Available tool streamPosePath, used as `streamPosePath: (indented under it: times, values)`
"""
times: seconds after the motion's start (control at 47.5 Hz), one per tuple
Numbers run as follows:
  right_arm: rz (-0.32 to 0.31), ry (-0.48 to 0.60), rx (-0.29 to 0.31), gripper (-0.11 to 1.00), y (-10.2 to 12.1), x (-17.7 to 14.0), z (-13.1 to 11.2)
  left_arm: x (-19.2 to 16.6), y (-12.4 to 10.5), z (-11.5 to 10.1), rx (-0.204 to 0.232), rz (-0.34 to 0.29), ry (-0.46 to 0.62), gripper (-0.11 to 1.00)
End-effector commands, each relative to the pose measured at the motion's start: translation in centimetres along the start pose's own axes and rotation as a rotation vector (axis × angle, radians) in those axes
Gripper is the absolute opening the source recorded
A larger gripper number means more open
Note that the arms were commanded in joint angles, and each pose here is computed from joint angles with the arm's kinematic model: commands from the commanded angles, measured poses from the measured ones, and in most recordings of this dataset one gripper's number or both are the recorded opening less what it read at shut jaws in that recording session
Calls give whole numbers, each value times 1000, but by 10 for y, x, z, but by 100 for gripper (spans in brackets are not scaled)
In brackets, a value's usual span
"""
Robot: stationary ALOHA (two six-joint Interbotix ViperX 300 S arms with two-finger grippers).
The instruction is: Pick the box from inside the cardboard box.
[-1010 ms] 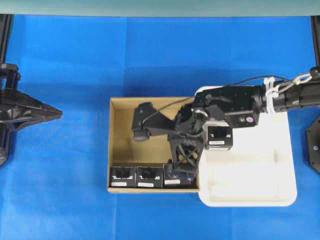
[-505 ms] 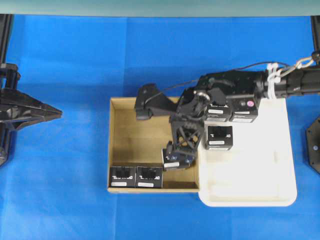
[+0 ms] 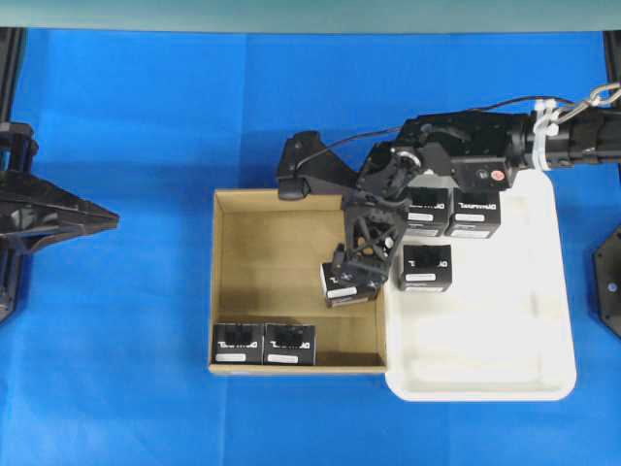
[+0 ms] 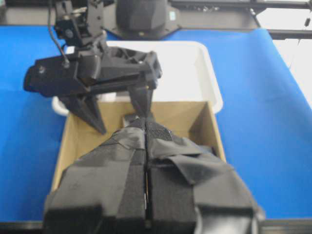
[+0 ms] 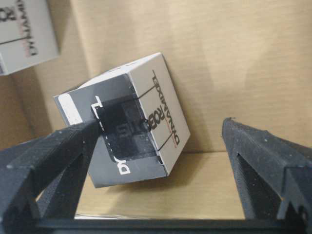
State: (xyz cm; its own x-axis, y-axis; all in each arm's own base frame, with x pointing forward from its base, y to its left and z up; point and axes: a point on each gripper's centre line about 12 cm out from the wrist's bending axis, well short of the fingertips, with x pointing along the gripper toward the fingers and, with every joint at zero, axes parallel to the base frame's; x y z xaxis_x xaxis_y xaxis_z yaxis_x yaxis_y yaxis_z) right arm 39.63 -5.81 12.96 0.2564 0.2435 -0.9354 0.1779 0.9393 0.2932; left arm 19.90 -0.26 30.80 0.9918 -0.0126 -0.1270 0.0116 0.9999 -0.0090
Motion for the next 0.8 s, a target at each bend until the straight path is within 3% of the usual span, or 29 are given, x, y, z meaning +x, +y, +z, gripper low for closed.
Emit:
streamPosePath:
  times: [0.0, 0.379, 0.778]
  values:
    - [-17, -1, 14, 100, -10, 0, -1, 0, 1, 12, -2, 3, -31, -7]
    - [-30, -36, 55, 100, -17, -1, 3, 0, 0, 13, -2, 3, -34, -7]
    - [-25, -65, 57, 100, -11, -14, 5, 0, 0, 15, -3, 1, -37, -7]
